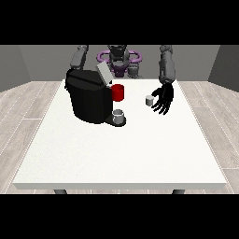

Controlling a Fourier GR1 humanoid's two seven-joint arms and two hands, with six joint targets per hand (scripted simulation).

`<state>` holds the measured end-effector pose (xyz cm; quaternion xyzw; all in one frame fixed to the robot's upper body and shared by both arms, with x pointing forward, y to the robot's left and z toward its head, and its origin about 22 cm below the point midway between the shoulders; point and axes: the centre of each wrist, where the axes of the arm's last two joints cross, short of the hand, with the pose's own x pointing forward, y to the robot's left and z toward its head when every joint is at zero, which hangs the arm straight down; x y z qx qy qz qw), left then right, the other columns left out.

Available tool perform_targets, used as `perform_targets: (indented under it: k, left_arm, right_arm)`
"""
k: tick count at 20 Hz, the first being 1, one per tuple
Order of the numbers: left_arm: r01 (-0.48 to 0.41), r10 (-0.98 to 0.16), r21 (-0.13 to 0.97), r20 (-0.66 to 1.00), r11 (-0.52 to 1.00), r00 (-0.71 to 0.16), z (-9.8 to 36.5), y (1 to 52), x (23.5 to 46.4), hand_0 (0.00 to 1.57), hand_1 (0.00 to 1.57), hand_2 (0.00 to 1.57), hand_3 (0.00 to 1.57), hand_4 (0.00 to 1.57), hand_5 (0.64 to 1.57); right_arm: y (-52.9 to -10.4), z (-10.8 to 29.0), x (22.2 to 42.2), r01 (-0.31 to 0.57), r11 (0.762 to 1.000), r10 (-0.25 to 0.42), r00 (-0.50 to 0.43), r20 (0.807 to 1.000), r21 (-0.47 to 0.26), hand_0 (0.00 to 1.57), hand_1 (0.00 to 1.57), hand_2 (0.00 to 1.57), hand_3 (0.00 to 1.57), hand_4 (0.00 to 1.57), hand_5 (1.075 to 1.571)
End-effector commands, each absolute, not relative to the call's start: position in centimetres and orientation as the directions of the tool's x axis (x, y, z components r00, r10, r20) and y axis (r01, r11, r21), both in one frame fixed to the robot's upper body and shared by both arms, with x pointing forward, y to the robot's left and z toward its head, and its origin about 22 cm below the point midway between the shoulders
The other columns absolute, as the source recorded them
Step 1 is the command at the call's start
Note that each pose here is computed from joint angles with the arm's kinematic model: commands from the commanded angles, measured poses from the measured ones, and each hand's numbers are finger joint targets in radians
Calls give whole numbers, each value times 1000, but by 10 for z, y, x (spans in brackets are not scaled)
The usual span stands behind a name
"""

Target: Insert the coffee pod into the coffee machine and close the lid

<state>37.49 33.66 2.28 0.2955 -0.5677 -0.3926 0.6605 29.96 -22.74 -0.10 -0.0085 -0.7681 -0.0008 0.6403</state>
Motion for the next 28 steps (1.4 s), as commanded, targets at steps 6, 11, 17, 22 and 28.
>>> perform_targets:
  k: [6,11,17,22,28]
  left_arm:
    - [313,-853,814,522,490,-21,-6,277,374,1286,1286,1280,1113,75,1571]
    - [315,-869,830,493,461,-28,-16,287,368,1190,1190,1280,1183,234,1571]
    - [282,-820,808,562,518,-105,-14,272,372,1557,1557,1523,1427,706,1571]
    - [321,-807,799,572,508,-147,-5,267,377,1373,1373,1383,1326,656,1571]
    - [342,-783,768,609,542,-126,14,232,392,1511,1511,1436,1300,568,1571]
  right_arm:
    - [-237,-18,301,30,999,17,-152,988,-12,0,0,0,0,365,1571]
    - [-243,-9,305,57,998,8,-134,991,0,0,0,0,0,418,1571]
    - [-258,-20,298,71,997,-15,-111,994,23,0,0,0,0,341,1571]
    - [-268,-48,291,130,991,-28,-59,998,36,0,0,0,0,280,1571]
    - [-266,-59,288,107,994,2,-9,1000,-1,0,0,0,0,293,1571]
